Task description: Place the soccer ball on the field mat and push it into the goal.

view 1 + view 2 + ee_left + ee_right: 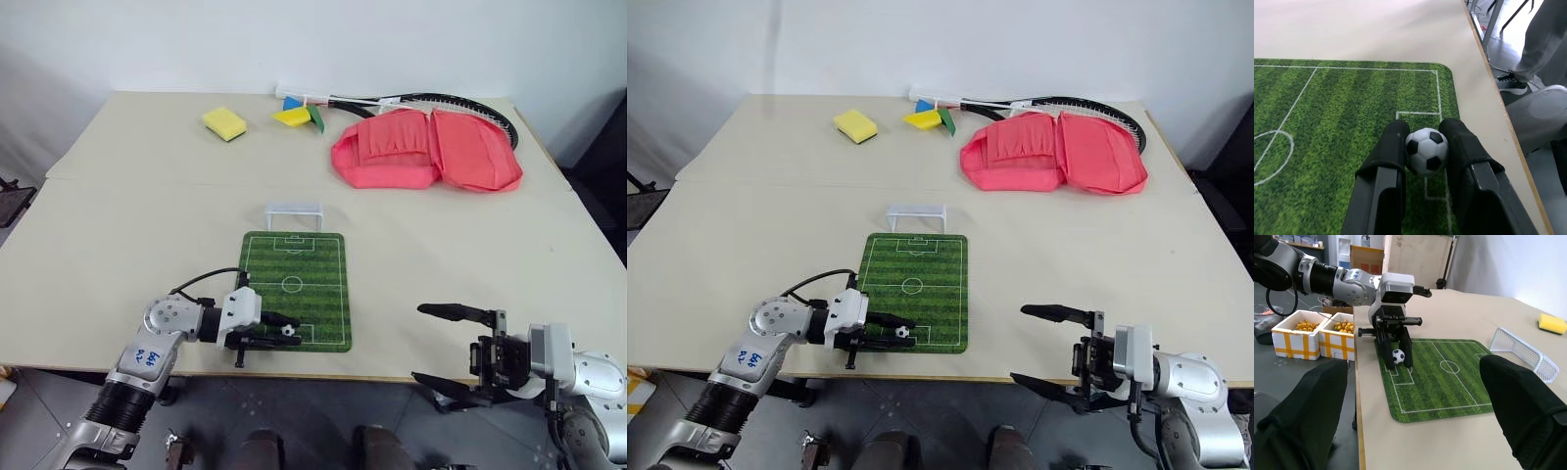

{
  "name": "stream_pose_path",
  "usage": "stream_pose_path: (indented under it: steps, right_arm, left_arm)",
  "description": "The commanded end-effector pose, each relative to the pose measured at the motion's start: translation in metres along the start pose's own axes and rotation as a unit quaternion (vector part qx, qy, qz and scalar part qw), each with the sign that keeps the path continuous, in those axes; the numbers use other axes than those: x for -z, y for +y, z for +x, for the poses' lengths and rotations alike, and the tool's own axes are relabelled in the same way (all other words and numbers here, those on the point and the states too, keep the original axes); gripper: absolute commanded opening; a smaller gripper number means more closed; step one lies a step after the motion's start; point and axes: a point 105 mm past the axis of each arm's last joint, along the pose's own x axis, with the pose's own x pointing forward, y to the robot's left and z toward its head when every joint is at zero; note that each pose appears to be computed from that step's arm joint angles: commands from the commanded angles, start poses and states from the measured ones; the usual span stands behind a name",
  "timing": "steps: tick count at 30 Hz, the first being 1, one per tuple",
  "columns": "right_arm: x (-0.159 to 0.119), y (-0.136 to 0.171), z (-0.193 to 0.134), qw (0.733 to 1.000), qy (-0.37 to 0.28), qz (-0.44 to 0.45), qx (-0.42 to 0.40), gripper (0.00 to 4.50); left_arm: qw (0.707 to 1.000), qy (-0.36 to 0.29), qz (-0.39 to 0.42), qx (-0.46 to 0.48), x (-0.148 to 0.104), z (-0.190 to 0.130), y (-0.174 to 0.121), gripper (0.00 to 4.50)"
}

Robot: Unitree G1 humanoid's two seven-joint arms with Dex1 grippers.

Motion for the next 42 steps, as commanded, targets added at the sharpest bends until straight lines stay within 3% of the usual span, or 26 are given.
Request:
stream_pose_path:
  steps: [1,4,11,19,23,26,29,33,42]
  right_arm:
    - [-0.001,0.002,-0.005,1.0,-0.005,-0.013,0.004,4.5]
    - [0.001,0.002,-0.007,1.0,-0.005,-0.013,0.004,4.5]
    - [0.007,0.003,-0.009,1.0,-0.006,-0.01,0.002,4.5]
    - [0.011,0.002,-0.013,1.0,-0.006,-0.01,0.004,4.5]
    - [0.011,-0.004,-0.016,1.0,-0.014,-0.016,0.005,4.5]
    - [0.011,-0.008,-0.019,1.0,-0.019,-0.022,0.002,4.5]
    - [0.014,-0.007,-0.018,1.0,-0.023,-0.019,-0.009,4.5]
    - [0.014,-0.005,-0.013,0.999,-0.037,-0.026,-0.025,4.5]
    - [0.021,-0.003,-0.012,0.998,-0.032,-0.028,-0.041,4.5]
  left_arm:
    - [1.0,-0.012,0.019,0.002,-0.012,0.002,0.0,2.14]
    - [1.0,-0.013,0.024,-0.006,-0.013,0.001,0.003,3.08]
    - [0.999,-0.035,0.022,-0.012,-0.011,-0.005,0.002,3.08]
    - [0.992,-0.109,0.029,-0.063,-0.033,-0.034,0.006,3.08]
    - [0.981,-0.101,0.025,-0.161,-0.043,-0.101,0.001,3.08]
    - [0.984,-0.062,-0.029,-0.165,-0.022,-0.127,-0.025,2.48]
    - [0.983,-0.027,-0.057,-0.174,0.003,-0.143,-0.044,1.5]
    - [0.984,-0.03,-0.09,-0.154,0.015,-0.134,-0.062,0.19]
    - [0.99,-0.077,-0.091,-0.078,0.009,-0.066,-0.066,0.04]
